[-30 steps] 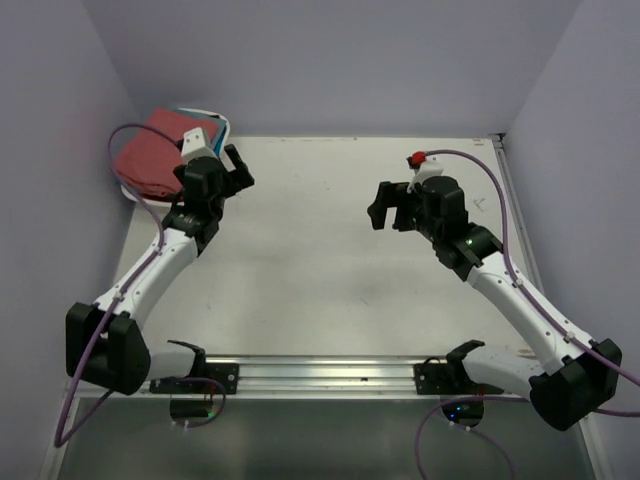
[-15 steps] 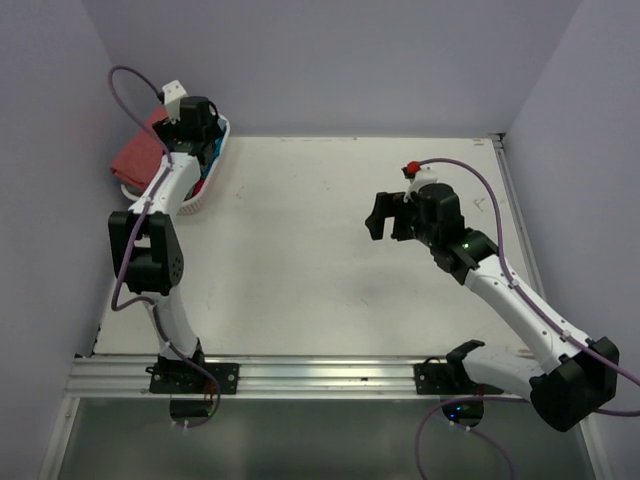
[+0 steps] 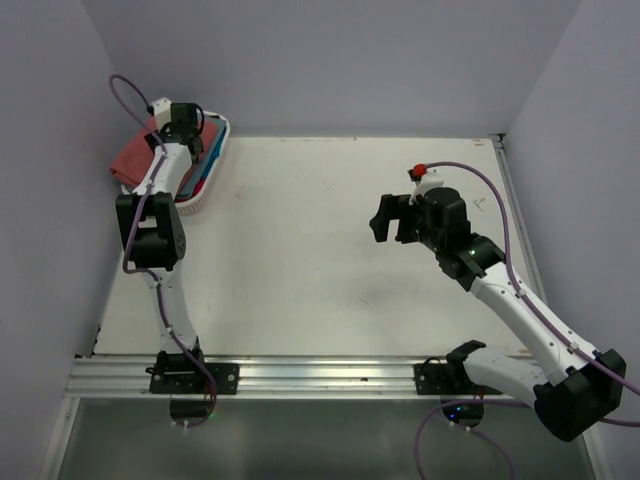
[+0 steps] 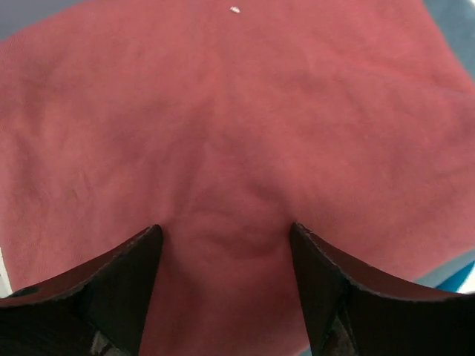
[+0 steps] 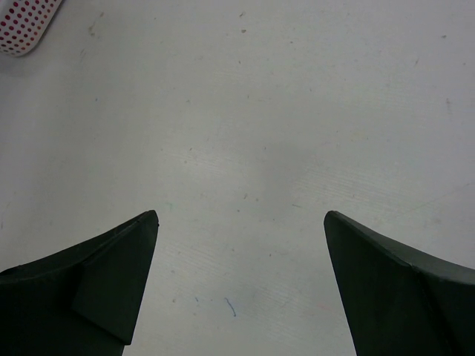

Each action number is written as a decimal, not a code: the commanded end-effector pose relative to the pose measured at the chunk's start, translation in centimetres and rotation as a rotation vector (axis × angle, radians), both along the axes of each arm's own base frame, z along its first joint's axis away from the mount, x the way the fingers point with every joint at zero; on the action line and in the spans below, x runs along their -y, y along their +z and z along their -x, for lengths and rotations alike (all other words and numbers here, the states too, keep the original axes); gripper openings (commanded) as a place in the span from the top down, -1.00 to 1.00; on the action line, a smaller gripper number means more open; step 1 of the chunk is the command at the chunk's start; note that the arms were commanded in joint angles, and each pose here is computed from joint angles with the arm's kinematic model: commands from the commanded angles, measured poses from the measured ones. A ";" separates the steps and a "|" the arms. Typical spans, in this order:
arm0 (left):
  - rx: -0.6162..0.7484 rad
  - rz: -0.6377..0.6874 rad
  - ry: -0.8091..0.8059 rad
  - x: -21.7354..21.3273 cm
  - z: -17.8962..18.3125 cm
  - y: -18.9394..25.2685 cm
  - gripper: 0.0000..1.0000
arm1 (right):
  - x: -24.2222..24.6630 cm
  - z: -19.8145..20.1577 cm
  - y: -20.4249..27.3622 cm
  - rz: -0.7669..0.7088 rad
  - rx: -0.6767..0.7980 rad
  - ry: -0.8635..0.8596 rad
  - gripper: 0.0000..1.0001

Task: Fold and stack the t-shirts
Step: Grab crumpled tshirt from bin with the left arm

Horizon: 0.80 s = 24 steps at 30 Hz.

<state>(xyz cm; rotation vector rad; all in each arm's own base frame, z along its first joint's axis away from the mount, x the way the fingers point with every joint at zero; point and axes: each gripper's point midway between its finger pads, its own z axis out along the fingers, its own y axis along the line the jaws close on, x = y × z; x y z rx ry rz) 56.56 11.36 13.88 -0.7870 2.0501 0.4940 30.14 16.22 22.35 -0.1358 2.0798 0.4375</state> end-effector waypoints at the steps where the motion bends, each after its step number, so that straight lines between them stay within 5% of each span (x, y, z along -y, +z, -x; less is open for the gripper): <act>1: -0.002 0.010 0.005 -0.5 0.6 0.2 -0.42 | 0.2 0.2 0.3 0.004 0.009 -0.006 -0.97; 5: -0.023 0.029 -0.022 -0.2 0.7 -0.9 -0.01 | 0.1 0.3 0.5 0.000 0.012 -0.001 -0.97; 6: -0.019 0.035 -0.035 0.0 0.6 -0.7 0.16 | 0.2 0.2 0.6 -0.002 0.013 -0.004 -0.97; 7: -0.010 0.041 -0.040 0.1 0.6 -0.6 0.54 | 0.1 0.3 0.5 -0.002 0.013 -0.003 -0.97; 10: 0.019 0.060 -0.054 0.5 0.7 0.7 1.00 | 0.1 0.2 0.3 -0.001 0.009 -0.006 -0.97; 20: 0.295 0.045 -0.111 3.7 4.1 13.5 1.00 | -0.5 -0.2 -0.6 -0.009 -0.012 0.005 -0.97; 24: 0.395 0.093 -0.235 8.7 5.7 18.8 1.00 | -0.9 -0.4 -1.0 -0.018 -0.025 0.016 -0.97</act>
